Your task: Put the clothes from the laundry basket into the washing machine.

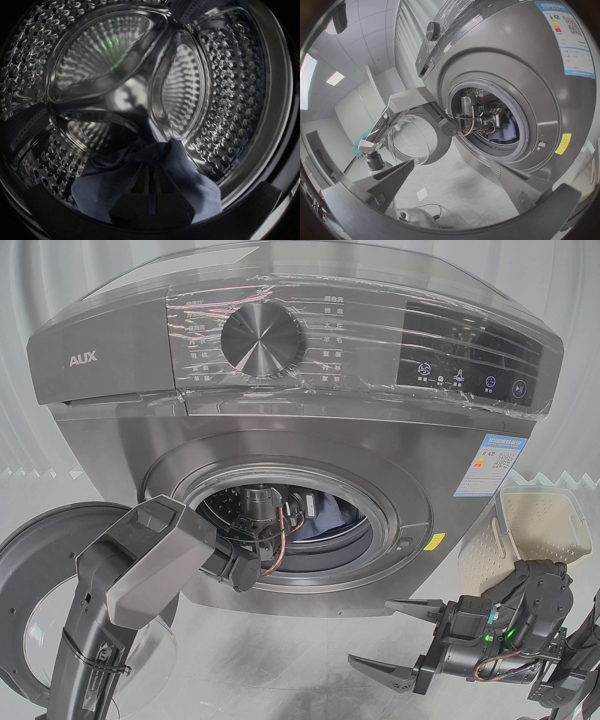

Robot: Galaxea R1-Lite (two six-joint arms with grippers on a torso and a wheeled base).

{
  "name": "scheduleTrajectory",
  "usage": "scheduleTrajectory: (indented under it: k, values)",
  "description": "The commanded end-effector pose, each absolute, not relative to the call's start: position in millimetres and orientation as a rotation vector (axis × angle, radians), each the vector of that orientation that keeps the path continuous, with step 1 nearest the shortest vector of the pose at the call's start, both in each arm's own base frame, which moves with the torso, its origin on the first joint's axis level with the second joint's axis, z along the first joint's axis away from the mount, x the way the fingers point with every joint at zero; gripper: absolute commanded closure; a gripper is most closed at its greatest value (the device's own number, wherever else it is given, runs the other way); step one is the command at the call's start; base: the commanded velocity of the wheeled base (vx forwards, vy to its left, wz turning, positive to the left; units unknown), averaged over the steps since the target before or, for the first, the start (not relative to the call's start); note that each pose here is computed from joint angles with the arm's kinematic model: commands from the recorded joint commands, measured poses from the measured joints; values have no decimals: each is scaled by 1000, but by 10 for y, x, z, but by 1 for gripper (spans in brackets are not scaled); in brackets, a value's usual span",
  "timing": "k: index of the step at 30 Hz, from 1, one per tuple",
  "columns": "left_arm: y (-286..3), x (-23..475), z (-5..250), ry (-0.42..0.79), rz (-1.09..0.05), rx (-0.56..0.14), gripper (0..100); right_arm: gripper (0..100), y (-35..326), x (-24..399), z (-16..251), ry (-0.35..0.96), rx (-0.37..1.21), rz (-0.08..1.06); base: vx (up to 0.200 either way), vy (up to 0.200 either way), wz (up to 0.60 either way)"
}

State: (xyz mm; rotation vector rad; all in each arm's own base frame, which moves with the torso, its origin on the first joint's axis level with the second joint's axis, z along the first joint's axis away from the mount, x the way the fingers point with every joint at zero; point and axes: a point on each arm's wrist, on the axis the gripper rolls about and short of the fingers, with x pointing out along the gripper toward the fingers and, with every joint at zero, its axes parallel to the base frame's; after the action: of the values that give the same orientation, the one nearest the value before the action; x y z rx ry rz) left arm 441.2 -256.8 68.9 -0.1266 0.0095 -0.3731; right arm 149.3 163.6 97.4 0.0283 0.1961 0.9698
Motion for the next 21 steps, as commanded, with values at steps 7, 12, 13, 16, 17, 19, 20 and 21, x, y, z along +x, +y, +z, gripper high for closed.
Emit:
scheduleTrajectory:
  k: [7,12,13,16,17,19,20,21]
  values:
    - [-2606,4810,622,-114,-313,-170,100,0,1639,1495,960,203,26,970,0,0,0]
    - [-2577,4908,639,-142,-279,-179,100,0,1644,1499,957,203,26,971,0,0,0]
    - [-2570,4914,644,-142,-277,-178,100,0,1645,1500,953,205,26,971,0,0,0]
    - [-2570,4913,647,-141,-277,-177,100,0,1646,1501,941,211,25,971,0,0,0]
    - [-2569,4911,651,-141,-277,-177,100,0,1646,1501,941,211,25,971,0,0,0]
    - [-2566,4907,651,-138,-277,-176,0,0,1646,1501,941,211,25,971,0,0,0]
    - [-2562,4899,647,-132,-277,-174,0,0,1647,1502,937,213,25,971,0,0,0]
    - [-2564,4884,632,-120,-278,-171,0,0,1647,1502,937,213,25,971,0,0,0]
